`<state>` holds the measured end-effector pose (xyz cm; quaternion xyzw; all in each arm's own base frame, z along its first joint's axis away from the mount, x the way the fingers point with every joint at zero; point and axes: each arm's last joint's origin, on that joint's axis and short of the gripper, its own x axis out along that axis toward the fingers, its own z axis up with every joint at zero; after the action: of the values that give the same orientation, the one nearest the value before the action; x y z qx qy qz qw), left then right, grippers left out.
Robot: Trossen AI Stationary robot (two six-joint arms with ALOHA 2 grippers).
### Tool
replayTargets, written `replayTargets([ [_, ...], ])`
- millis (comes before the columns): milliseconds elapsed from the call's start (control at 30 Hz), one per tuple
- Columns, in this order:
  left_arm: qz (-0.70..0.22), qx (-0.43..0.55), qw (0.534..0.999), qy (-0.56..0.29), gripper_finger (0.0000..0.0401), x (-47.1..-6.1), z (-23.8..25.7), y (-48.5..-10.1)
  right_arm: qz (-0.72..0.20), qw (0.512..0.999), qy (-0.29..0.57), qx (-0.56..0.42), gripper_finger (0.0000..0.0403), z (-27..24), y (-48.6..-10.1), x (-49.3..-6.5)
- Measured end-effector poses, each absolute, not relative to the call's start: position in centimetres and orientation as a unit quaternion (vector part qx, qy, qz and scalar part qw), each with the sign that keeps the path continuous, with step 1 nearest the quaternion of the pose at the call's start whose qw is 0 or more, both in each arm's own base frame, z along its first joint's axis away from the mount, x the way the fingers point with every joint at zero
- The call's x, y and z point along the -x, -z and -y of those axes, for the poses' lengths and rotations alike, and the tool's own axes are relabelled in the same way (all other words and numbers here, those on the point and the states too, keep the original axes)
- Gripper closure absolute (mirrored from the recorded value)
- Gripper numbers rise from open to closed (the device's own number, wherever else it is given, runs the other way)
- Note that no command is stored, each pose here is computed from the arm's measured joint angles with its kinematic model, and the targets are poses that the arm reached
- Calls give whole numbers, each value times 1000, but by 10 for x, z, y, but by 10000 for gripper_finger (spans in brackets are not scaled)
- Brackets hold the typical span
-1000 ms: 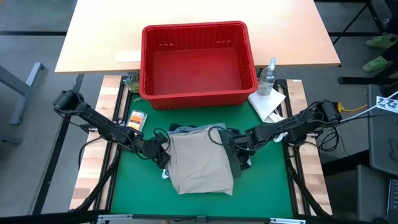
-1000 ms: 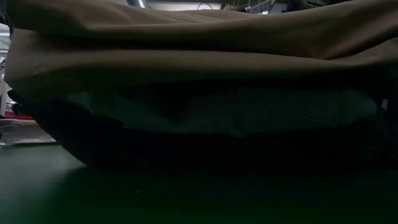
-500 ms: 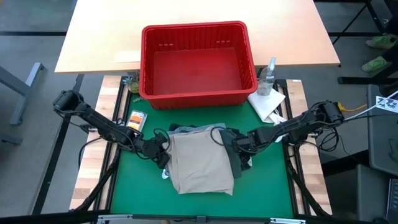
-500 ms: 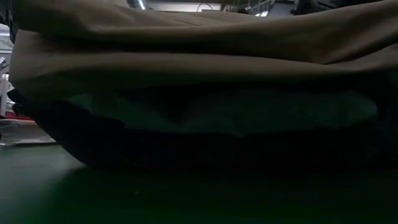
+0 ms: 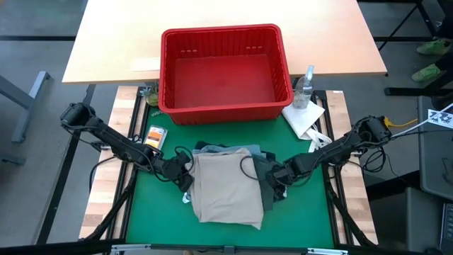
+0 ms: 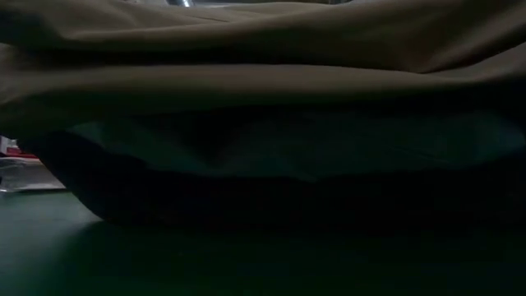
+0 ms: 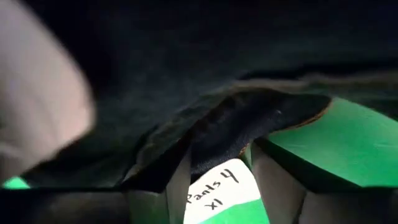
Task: Fold laundry
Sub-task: Put the stack of colored folded clothes into the red laundry bin
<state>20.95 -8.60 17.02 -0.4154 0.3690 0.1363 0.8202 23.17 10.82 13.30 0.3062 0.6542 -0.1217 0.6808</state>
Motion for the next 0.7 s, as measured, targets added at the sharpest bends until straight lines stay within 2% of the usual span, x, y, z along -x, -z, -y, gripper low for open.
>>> replayTargets([
  [133, -368, 416, 820, -137, 396, -210, 86, -170, -638, 695, 113, -311, 284, -111, -133, -235],
  [300, -371, 424, 815, -136, 396, -209, 86, -170, -625, 705, 102, -318, 385, -112, -134, -239],
  [700, -375, 485, 785, -88, 396, -207, 86, -183, -599, 711, 18, -367, 393, -121, -139, -251],
])
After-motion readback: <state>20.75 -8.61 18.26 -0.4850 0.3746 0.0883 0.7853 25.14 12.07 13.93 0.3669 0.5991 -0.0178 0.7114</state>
